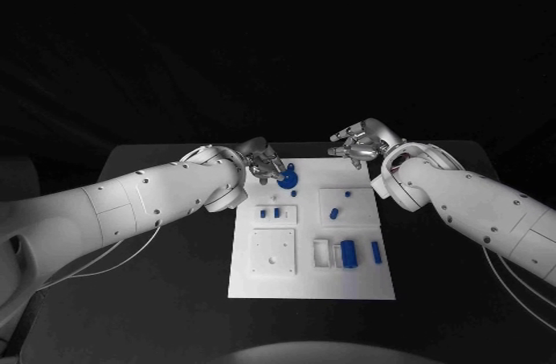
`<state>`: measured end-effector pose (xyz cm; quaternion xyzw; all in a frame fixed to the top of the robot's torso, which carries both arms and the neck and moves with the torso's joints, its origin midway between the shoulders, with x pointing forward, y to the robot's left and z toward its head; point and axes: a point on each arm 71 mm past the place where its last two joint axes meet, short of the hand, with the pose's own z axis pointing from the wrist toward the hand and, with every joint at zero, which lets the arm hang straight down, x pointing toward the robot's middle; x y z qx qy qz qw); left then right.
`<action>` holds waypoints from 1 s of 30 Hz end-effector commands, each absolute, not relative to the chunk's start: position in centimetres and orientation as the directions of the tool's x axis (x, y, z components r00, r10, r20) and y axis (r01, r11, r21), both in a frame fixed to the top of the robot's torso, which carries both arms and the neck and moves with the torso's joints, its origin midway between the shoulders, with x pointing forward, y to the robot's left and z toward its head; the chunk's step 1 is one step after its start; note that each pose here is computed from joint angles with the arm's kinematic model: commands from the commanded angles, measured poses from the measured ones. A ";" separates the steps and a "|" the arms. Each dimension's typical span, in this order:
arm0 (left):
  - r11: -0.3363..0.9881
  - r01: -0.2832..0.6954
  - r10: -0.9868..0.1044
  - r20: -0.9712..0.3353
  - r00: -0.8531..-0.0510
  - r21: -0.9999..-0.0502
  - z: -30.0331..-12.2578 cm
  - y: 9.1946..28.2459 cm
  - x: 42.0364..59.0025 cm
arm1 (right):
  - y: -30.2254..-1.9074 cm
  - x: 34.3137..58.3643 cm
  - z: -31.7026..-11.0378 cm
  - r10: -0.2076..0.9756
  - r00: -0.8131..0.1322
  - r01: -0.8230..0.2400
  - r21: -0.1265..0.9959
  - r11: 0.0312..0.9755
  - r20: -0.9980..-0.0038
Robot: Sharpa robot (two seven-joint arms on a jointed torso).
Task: Assemble the parts on the task board
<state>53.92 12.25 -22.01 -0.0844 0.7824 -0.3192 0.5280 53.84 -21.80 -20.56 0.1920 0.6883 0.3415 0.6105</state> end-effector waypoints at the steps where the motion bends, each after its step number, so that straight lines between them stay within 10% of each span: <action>1: 0.779 0.413 -0.340 -0.872 -0.352 -0.471 -21.3 10.9 54.0 | -21.6 53.8 -20.4 0.700 -0.168 -0.178 0.720 0.671 -0.694; 30: 0.770 0.632 0.038 -0.981 -0.189 -0.092 -25.1 7.4 53.1 | -21.0 54.0 -19.6 0.726 -0.148 -0.209 0.738 0.641 -0.672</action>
